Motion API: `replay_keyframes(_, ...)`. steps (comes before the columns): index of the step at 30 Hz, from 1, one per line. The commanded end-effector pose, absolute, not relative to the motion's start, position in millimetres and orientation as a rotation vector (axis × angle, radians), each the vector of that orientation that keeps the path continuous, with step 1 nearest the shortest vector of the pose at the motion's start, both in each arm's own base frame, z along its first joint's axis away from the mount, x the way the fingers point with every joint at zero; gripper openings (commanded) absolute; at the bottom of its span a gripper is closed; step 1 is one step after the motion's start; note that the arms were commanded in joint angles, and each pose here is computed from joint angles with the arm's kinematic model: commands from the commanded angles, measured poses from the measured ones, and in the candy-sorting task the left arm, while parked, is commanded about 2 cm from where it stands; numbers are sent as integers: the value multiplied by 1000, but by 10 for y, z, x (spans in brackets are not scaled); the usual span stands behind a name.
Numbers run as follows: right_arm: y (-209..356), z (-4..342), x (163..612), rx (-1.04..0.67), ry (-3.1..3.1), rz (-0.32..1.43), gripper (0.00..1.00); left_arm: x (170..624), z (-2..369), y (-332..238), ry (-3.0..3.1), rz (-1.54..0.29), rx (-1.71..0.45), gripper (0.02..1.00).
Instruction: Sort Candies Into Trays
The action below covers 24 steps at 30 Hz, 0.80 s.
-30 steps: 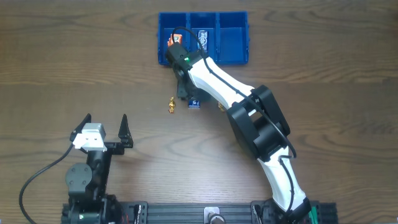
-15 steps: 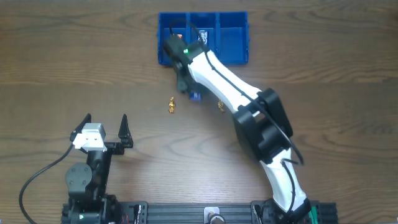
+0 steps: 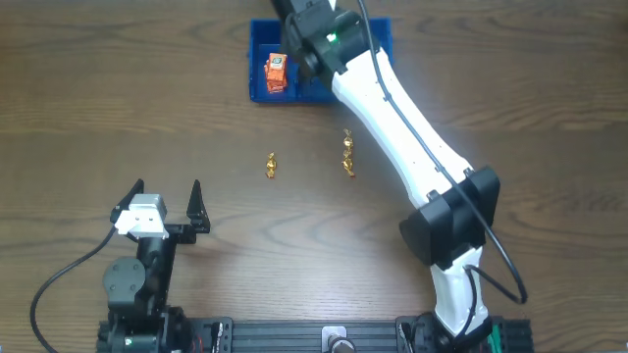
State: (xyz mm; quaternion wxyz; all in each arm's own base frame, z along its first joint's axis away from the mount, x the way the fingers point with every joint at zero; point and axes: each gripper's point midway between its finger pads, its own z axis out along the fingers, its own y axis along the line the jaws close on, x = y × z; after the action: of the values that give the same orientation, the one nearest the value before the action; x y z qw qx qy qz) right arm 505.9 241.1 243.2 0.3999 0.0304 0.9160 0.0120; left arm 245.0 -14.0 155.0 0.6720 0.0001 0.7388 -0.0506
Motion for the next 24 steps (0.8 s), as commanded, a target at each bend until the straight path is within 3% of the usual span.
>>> replay_keyframes(1,2254,2097,5200,46,2375,-36,349,2432,1380,-185,1722,-134,24,993)
replay_keyframes(8,2190,1693,5269,30,2465,-42,349,2431,1380,-186,1722,-134,24,993)
replay_keyframes(24,2257,1393,5370,25,2481,-51,347,2431,1380,-186,1722,-134,24,996)
